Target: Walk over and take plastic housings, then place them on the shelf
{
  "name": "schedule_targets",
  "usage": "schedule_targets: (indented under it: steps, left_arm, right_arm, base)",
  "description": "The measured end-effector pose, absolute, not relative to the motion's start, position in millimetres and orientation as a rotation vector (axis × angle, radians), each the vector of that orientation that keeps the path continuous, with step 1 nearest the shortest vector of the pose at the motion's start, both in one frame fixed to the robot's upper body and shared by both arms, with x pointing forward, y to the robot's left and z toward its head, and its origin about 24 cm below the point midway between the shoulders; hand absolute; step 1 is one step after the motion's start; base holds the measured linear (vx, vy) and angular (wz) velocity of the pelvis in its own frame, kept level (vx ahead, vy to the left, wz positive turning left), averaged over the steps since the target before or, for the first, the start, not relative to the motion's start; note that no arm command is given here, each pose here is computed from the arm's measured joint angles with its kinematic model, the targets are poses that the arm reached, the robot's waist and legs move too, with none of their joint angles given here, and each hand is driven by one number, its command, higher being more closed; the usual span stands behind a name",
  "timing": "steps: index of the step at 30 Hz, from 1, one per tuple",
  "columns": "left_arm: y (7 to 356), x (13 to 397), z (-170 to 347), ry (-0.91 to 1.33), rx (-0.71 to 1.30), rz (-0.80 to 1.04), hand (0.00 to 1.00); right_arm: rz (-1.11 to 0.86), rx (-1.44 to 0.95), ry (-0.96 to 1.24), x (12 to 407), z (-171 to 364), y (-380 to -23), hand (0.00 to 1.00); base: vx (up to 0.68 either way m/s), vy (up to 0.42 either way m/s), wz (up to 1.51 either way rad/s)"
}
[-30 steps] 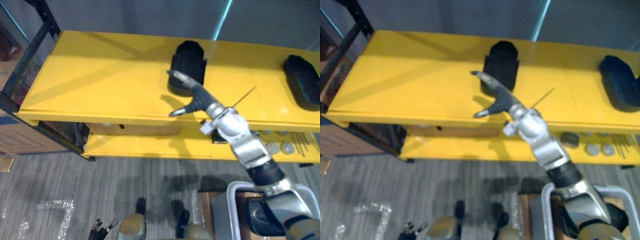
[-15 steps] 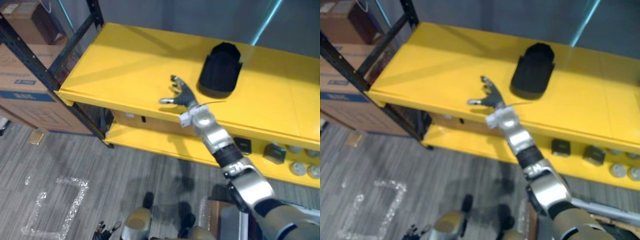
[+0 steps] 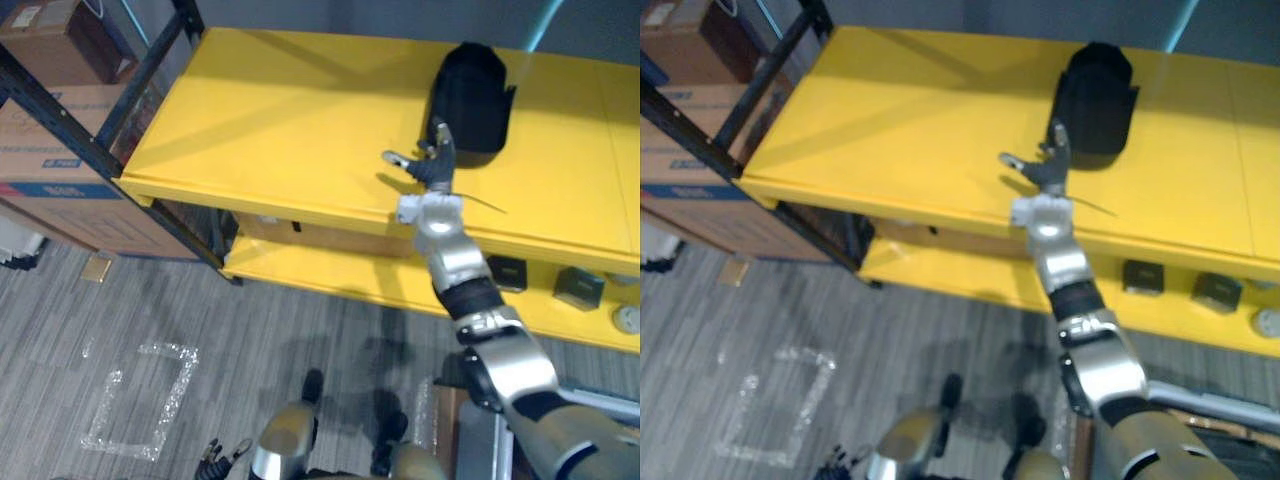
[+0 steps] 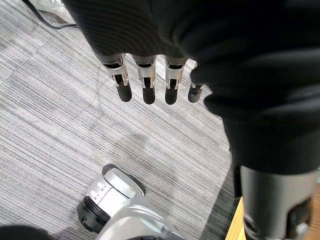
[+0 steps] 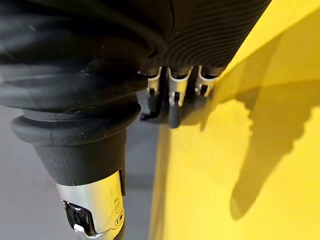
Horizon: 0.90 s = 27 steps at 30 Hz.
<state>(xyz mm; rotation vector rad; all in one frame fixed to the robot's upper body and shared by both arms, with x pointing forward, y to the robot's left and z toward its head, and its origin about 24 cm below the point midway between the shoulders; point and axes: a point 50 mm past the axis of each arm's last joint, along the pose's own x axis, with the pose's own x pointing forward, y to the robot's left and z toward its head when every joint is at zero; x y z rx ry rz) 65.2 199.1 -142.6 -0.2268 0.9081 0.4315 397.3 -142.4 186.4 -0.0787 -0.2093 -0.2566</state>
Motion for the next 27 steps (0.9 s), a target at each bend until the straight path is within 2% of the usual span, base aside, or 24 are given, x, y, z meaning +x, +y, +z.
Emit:
schedule_targets:
  steps: [3,6,11,14,18,20,23,25,27]
  left_arm:
    - [197.3,66.0,-142.4,0.904,-0.224,0.421,0.00]
    - [198.2,68.7,-140.3,0.874,-0.221,0.423,0.00]
    - [200.1,81.0,-132.7,0.803,-0.201,0.406,0.00]
    - [200.6,88.0,-128.4,0.756,-0.167,0.388,0.00]
    - [204.0,95.7,-121.0,0.691,-0.129,0.406,0.00]
    - [210.5,100.2,-115.0,0.649,-0.120,0.440,0.00]
    - [215.6,103.3,-110.4,0.622,-0.088,0.462,0.00]
    - [220.5,105.6,-106.0,0.586,-0.081,0.490,0.00]
    - [220.2,106.1,-104.9,0.575,-0.083,0.492,0.00]
  right_arm:
    - [-0.186,-0.068,-0.215,398.3,187.1,-141.7,0.00]
    - [0.022,-0.037,-0.216,398.8,187.6,-132.3,0.00]
    - [0.430,-0.150,-0.224,387.8,183.2,-83.0,0.00]
    - [0.520,-0.159,-0.344,375.8,202.0,-66.0,0.00]
    - [0.555,-0.091,-0.601,339.6,228.9,-60.8,0.00]
    - [0.501,-0.035,-0.735,308.6,231.8,-70.4,0.00]
    - [0.376,0.028,-0.754,289.3,218.2,-98.2,0.00]
    - [0.242,0.054,-0.704,274.0,193.8,-131.9,0.00]
    - [0.181,0.073,-0.647,260.2,174.0,-150.4,0.00]
  base:
    - [0.01,-0.011,-0.04]
    - [0.00,0.000,0.00]
    - [0.00,-0.022,-0.01]
    - [0.00,-0.012,0.00]
    - [0.04,-0.018,-0.13]
    - [0.07,-0.015,-0.15]
    - [0.08,0.004,-0.31]
    - [0.07,0.027,-0.44]
    - [0.04,0.039,-0.43]
